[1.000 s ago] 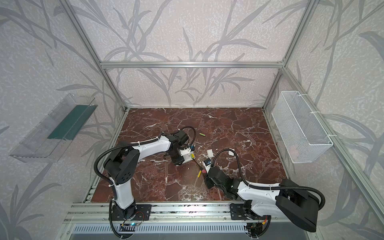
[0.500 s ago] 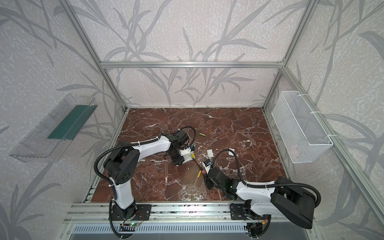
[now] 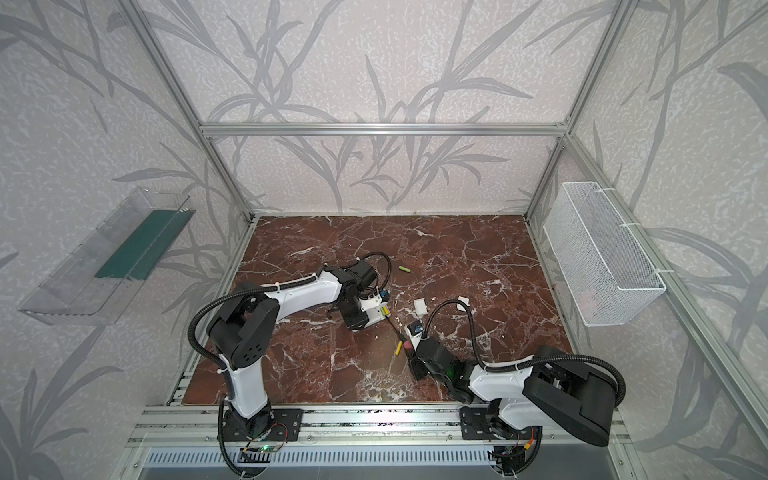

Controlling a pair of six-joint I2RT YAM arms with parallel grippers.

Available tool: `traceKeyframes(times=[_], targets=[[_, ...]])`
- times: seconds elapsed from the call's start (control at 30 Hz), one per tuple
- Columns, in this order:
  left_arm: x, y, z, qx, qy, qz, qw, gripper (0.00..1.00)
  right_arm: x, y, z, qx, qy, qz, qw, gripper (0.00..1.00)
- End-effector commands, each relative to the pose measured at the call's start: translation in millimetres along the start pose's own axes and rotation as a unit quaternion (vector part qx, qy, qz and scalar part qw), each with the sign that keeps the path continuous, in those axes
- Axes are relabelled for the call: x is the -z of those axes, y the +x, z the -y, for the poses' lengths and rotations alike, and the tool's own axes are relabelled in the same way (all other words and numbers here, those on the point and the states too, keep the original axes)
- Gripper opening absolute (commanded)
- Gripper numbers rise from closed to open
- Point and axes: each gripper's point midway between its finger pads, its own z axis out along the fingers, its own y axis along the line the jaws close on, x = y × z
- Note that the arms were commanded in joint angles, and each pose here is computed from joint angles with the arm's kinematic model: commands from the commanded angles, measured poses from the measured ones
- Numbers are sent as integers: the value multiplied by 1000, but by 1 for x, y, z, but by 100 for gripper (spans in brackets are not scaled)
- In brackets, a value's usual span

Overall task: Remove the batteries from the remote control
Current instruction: 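Lever the green battery up and out with the right gripper's screwdriver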

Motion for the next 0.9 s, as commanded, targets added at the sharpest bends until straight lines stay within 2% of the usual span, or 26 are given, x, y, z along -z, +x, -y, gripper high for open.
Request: traceKeyframes(times=[0.0, 0.67, 0.87], targets=[[-20, 10, 38, -31, 87, -22, 996, 11, -2, -26, 1, -15, 9, 57, 998, 0], [-21, 13, 39, -30, 88, -27, 995, 11, 7, -49, 0, -16, 8, 105, 994, 0], [-22, 14, 38, -29, 85, -28, 996, 11, 6, -42, 5, -8, 20, 86, 996, 0]])
